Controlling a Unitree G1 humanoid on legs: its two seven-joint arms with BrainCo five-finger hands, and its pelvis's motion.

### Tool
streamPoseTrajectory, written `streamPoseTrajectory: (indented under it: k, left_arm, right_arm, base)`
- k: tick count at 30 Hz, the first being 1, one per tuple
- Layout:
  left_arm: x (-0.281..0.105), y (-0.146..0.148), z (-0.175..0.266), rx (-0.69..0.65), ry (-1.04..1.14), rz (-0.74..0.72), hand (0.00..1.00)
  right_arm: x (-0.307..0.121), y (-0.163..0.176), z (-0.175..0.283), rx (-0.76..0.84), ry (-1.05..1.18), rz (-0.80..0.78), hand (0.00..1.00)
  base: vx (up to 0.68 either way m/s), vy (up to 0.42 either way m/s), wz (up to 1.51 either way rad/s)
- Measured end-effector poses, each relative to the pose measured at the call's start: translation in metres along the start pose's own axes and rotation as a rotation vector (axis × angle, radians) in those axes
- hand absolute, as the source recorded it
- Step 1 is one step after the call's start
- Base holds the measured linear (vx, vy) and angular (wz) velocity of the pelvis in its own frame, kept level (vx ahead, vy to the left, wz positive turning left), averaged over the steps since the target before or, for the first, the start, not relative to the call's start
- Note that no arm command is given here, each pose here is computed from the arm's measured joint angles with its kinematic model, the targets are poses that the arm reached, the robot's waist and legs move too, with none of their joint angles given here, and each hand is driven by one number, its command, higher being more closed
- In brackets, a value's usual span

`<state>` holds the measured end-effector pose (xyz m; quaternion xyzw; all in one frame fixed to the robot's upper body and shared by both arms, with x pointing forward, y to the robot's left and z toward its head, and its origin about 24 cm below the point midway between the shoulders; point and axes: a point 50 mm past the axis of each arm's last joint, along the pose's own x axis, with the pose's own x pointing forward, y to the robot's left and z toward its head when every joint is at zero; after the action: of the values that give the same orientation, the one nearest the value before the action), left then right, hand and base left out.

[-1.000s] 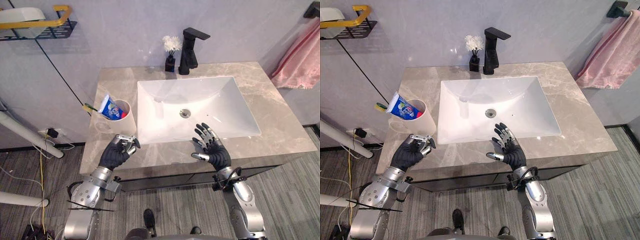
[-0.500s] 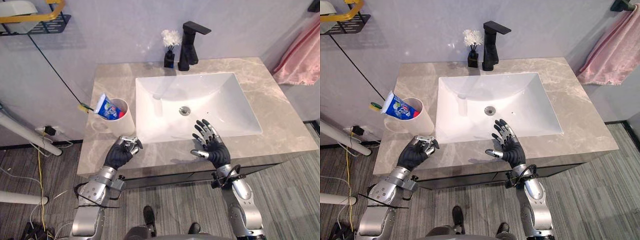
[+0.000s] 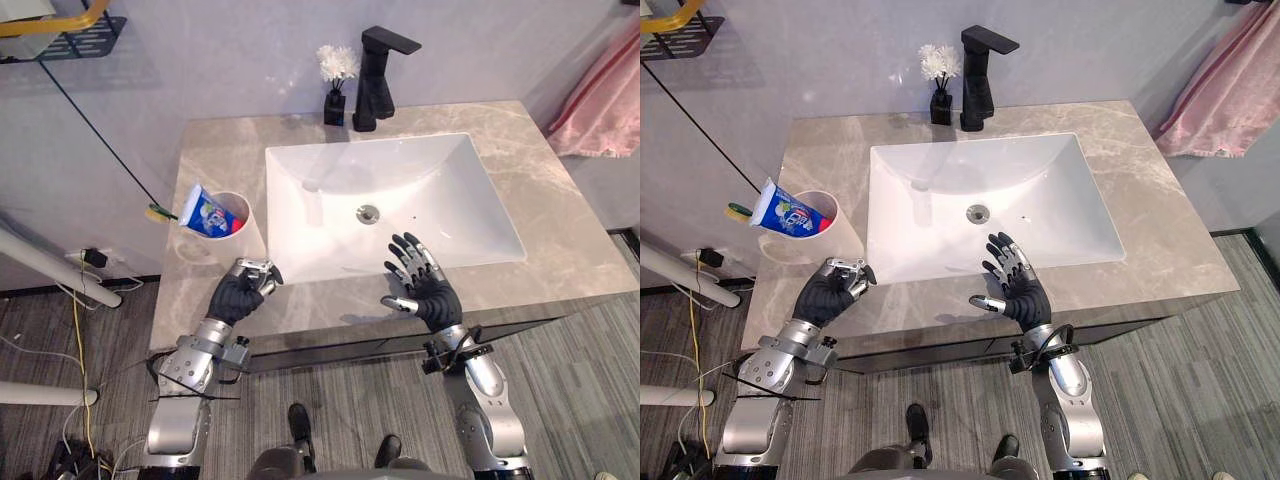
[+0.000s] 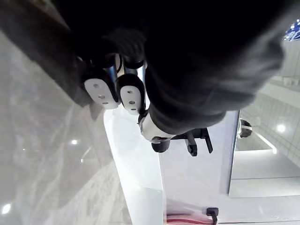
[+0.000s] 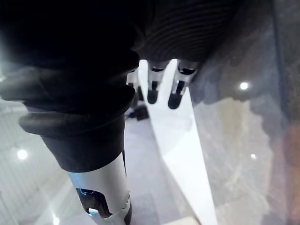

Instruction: Organize washtable

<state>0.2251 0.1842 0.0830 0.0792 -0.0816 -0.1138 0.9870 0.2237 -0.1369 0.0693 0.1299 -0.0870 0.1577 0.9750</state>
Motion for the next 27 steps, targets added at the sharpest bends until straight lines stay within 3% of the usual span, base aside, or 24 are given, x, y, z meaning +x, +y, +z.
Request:
streamPoseTrajectory:
  k: [8, 15, 27]
  left_arm:
    - [0.002, 0.016, 0.003, 0.107, 0.018, 0.005, 1.0]
    - [0.003, 0.05, 0.011, 0.266, 0.052, 0.005, 1.0]
    - [0.017, 0.078, 0.029, 0.368, 0.032, 0.022, 1.0]
  right_arm:
    - [0.0, 0.001, 0.001, -0.003, -0.006, 0.008, 0.0]
    - [-0.001, 0.0, 0.005, -0.005, -0.025, 0.011, 0.0]
    - [-0.003, 0.002, 0.015, -0.02, -0.078, 0.043, 0.0]
  base:
    - [0.0, 0.01, -0.05]
    - [0.0, 0.005, -0.01]
    - [0.0, 0.001, -0.01]
